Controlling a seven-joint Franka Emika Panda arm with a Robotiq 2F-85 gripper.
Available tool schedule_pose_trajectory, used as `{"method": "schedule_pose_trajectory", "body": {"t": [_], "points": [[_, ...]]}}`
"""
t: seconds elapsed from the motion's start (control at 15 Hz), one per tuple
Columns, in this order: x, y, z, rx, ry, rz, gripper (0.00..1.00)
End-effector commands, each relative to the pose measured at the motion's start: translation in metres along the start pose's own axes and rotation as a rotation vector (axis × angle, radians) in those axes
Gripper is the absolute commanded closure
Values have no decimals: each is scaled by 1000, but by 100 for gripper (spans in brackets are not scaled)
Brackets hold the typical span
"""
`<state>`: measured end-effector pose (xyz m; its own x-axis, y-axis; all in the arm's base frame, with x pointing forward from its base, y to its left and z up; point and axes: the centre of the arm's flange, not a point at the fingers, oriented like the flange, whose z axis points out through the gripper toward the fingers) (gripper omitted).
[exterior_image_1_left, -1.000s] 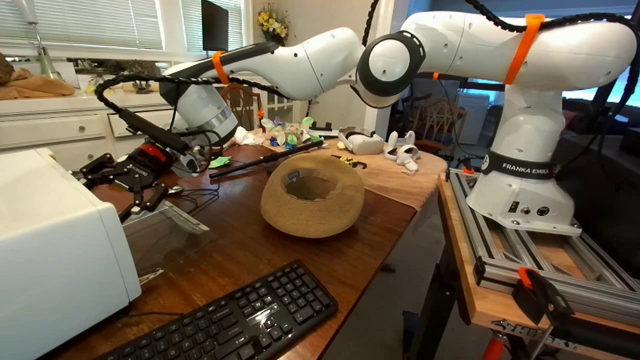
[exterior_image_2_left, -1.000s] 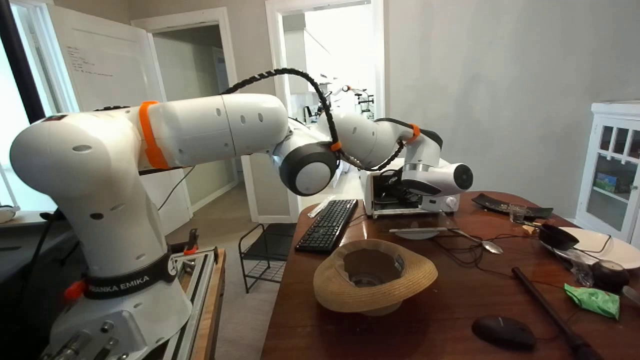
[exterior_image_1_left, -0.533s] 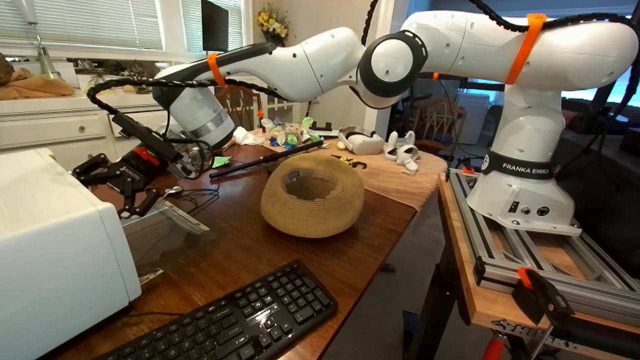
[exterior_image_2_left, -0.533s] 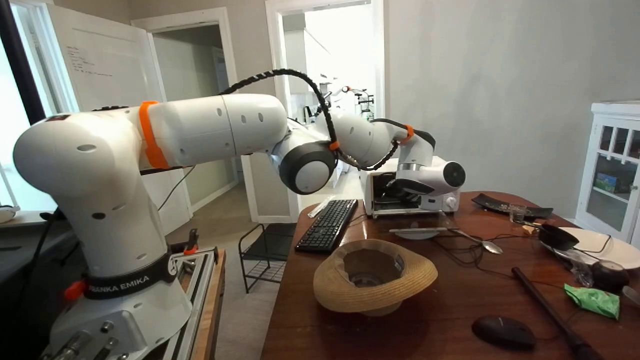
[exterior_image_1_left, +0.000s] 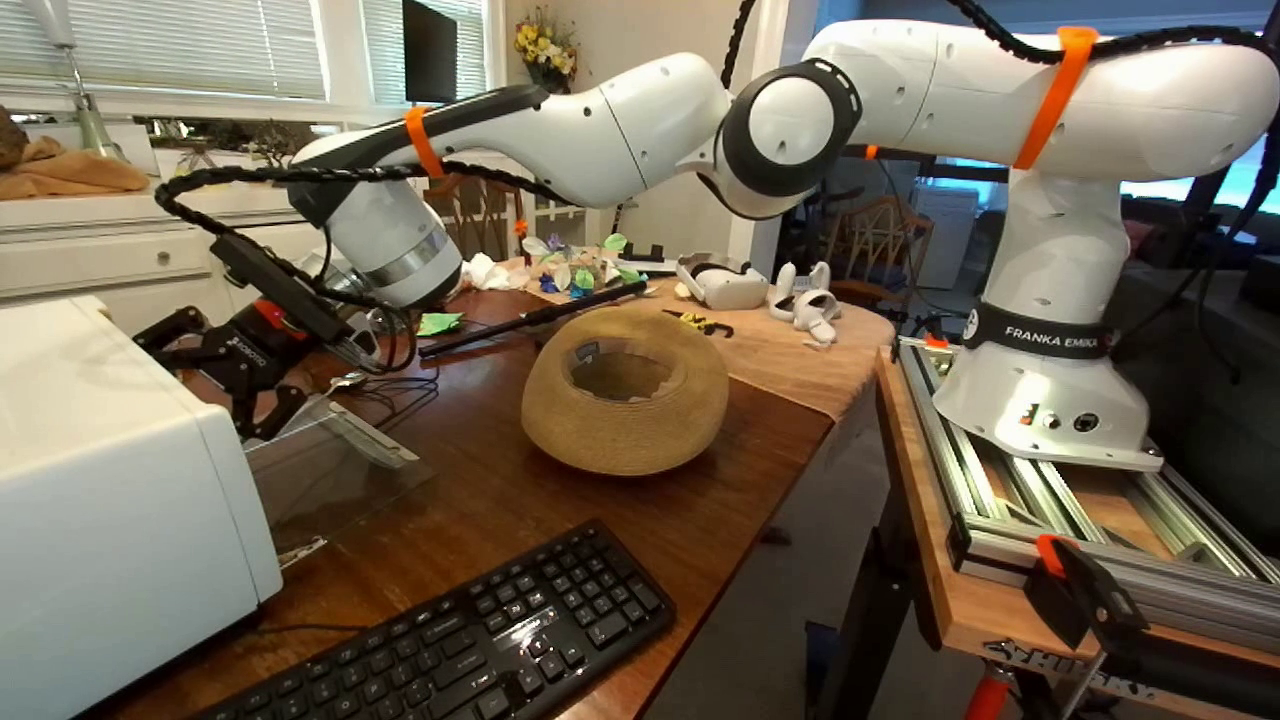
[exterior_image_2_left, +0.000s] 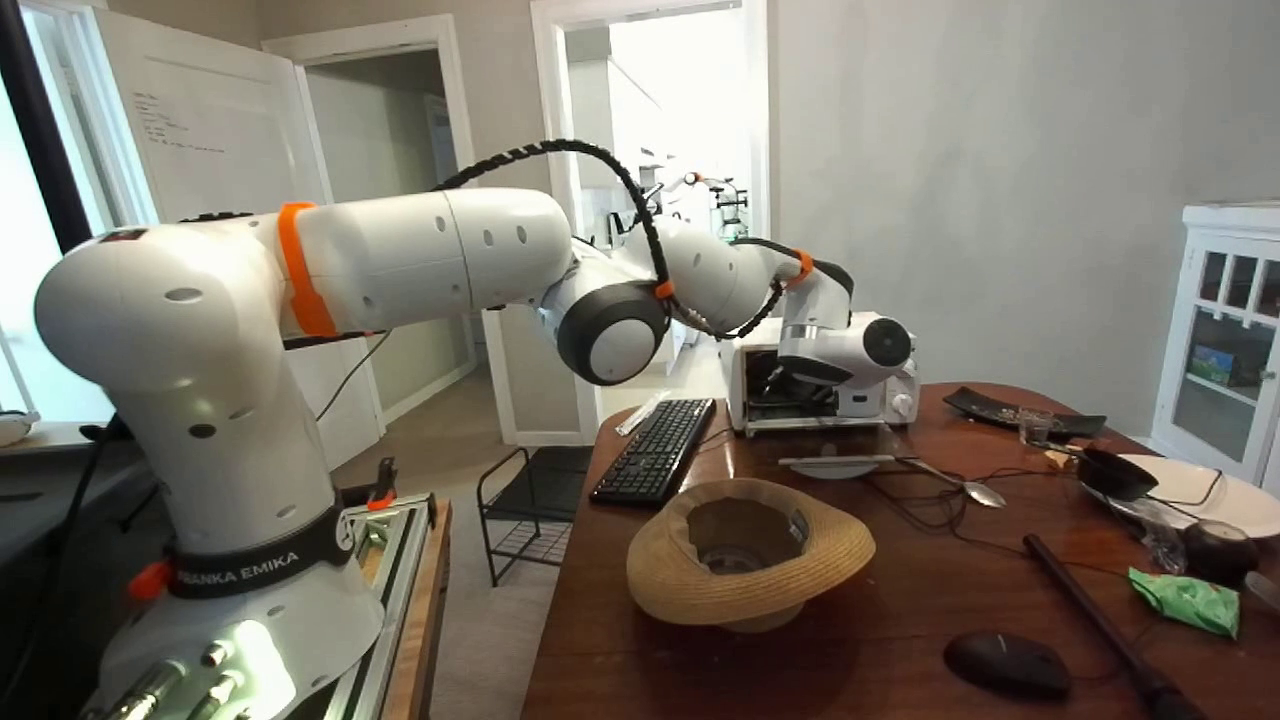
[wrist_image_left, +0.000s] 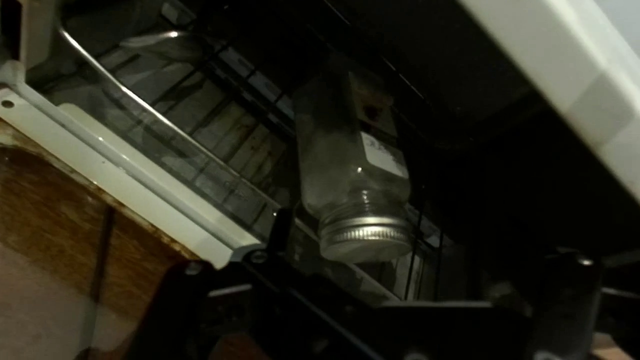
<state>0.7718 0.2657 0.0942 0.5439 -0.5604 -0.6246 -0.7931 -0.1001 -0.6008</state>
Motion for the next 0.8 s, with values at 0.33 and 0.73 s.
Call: {"method": "schedule_pose_trajectory", "body": {"t": [0.33,0.73], "points": [[34,-18,38,31,58,-39,0],[29,-13,44,14,46,-49,22]]}}
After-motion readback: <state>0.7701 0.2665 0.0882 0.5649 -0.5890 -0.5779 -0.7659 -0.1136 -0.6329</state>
